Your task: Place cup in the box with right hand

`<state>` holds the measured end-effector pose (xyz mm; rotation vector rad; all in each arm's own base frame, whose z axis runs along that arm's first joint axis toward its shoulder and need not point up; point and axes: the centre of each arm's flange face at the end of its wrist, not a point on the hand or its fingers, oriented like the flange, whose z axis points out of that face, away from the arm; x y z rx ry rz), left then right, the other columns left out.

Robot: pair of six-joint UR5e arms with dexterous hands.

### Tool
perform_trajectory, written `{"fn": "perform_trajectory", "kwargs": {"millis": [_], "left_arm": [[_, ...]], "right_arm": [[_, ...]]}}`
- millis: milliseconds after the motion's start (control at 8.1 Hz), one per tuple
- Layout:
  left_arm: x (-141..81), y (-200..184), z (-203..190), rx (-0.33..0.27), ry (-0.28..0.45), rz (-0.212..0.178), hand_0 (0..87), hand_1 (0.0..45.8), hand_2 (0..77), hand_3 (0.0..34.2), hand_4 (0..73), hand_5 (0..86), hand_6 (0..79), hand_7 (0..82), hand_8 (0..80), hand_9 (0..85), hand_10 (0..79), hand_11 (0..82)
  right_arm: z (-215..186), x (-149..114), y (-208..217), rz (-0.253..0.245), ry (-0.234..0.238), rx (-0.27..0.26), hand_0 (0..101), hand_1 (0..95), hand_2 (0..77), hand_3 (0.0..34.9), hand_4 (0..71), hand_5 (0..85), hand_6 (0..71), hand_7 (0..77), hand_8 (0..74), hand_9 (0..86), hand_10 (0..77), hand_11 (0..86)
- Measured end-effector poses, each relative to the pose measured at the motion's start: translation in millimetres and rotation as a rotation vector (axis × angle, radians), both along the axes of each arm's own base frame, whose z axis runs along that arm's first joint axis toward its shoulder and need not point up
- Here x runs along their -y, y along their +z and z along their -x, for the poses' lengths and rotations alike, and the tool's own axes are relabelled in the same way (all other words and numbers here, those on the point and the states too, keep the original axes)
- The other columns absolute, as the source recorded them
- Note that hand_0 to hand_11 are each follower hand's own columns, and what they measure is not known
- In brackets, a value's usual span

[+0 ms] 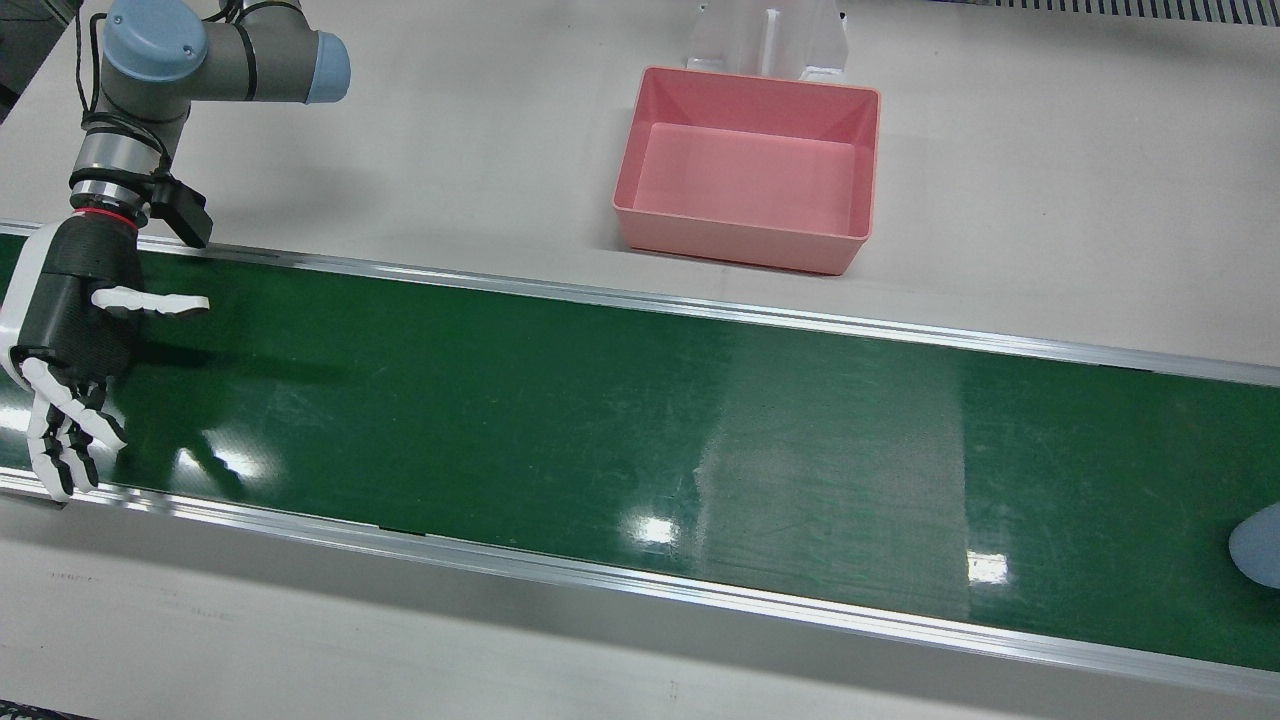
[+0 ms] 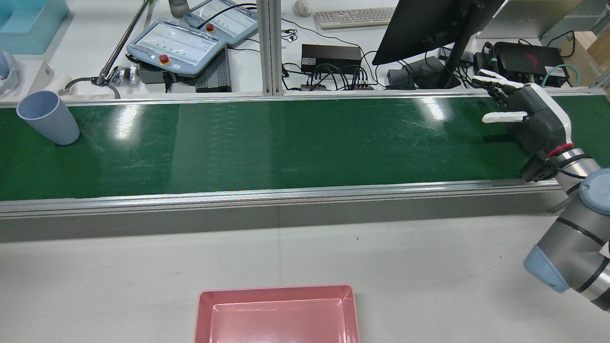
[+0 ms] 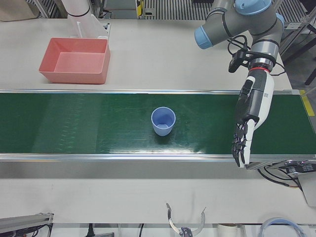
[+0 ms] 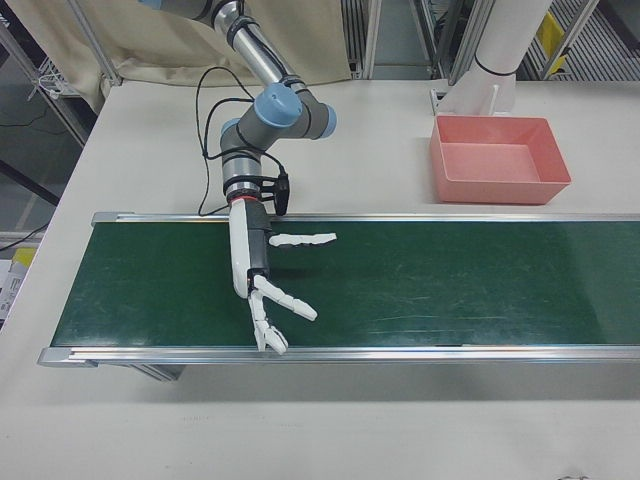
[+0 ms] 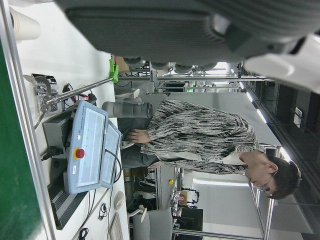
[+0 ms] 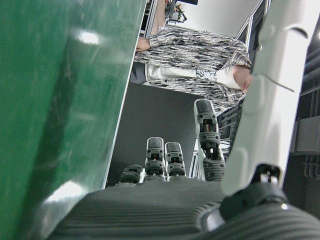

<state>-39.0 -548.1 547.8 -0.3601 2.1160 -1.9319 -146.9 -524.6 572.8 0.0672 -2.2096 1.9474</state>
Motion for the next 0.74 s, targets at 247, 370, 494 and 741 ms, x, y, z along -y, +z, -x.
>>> {"fn": "perform_trajectory", "kwargs": {"millis": [247, 370, 494, 741], "left_arm": [[0.0, 0.0, 0.0, 0.000, 0.000, 0.000, 0.0, 0.5, 1.1, 0.0, 1.1, 0.0, 0.0, 0.5, 0.0, 0.0, 0.0, 0.0], [0.0, 0.0, 0.0, 0.000, 0.000, 0.000, 0.0, 0.5, 1.1, 0.0, 1.1, 0.5, 0.5, 0.5, 0.0, 0.0, 0.0, 0.0], [0.0, 0.0, 0.0, 0.000, 0.000, 0.000, 0.0, 0.5, 1.1, 0.0, 1.1, 0.5, 0.0, 0.5, 0.0, 0.0, 0.0, 0.0], [0.0, 0.0, 0.0, 0.000, 0.000, 0.000, 0.0, 0.5, 1.1, 0.0, 1.1, 0.5, 0.0, 0.5, 0.0, 0.0, 0.0, 0.0]], "right_arm": [[2.3, -0.8, 0.0, 0.001, 0.000, 0.000, 54, 18.0, 2.2, 0.0, 13.6, 6.5, 5.4, 20.2, 10.4, 19.1, 3.8, 6.0], [2.1, -0.9, 0.6, 0.002, 0.002, 0.000, 56, 15.8, 1.6, 0.0, 19.6, 6.5, 5.4, 20.2, 10.4, 19.1, 2.7, 6.0], [1.8, -1.1, 1.0, 0.003, 0.002, -0.001, 56, 15.8, 1.6, 0.0, 19.6, 6.5, 5.4, 20.2, 10.4, 19.1, 2.7, 6.0], [2.1, -1.2, 1.3, 0.004, 0.002, -0.001, 56, 10.4, 2.7, 0.0, 20.2, 6.5, 5.4, 20.2, 10.4, 19.1, 2.7, 7.1]]}}
